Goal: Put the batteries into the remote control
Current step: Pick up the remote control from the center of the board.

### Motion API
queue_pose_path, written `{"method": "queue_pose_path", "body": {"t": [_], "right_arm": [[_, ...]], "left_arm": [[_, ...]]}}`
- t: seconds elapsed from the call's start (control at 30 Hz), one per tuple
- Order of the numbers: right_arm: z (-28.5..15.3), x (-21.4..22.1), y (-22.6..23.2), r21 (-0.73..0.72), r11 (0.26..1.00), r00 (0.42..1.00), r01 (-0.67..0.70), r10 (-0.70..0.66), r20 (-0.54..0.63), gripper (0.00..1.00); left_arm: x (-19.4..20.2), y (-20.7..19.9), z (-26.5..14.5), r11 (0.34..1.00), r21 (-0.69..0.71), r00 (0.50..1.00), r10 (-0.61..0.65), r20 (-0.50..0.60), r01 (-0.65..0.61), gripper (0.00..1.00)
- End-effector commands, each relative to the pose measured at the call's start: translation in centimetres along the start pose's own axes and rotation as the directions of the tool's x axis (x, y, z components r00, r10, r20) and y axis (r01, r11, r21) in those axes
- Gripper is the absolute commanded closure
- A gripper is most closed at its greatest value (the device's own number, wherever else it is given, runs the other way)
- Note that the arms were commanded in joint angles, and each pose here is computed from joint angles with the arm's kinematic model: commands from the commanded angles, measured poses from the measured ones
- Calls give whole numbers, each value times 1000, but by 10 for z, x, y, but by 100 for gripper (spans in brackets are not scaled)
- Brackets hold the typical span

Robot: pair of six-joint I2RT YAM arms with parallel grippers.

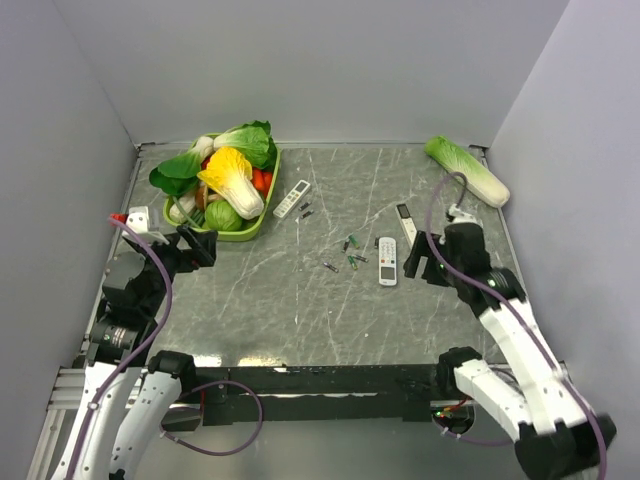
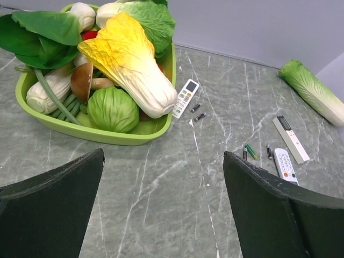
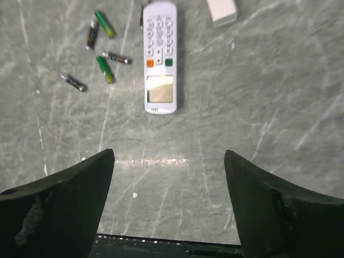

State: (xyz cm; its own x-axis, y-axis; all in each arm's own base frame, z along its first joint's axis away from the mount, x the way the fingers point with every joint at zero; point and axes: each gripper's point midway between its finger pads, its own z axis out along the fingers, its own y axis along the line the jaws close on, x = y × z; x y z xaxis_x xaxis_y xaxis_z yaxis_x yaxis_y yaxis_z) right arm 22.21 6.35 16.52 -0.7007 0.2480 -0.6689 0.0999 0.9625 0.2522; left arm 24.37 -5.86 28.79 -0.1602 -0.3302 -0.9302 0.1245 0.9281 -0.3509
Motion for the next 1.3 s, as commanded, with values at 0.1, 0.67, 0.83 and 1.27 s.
{"method": "queue_pose_path", "body": {"t": [0.1,0.67,0.83,1.27], "right_arm": [[59,2,32,-52,998,986,-19,11,-164,16],[150,3,41,46,998,944,42,-24,-328,15],[163,10,38,80,995,930,63,-29,-367,16],[187,31,18,152,981,901,122,-45,-432,35]], "left_arm": [[-9,1,-3,1000,-9,999,16,36,-16,3],[-8,2,-3,999,-22,999,27,41,-26,3],[-8,1,-3,999,-16,999,29,37,-29,3],[-7,-1,-3,999,-9,999,32,34,-32,3]]}}
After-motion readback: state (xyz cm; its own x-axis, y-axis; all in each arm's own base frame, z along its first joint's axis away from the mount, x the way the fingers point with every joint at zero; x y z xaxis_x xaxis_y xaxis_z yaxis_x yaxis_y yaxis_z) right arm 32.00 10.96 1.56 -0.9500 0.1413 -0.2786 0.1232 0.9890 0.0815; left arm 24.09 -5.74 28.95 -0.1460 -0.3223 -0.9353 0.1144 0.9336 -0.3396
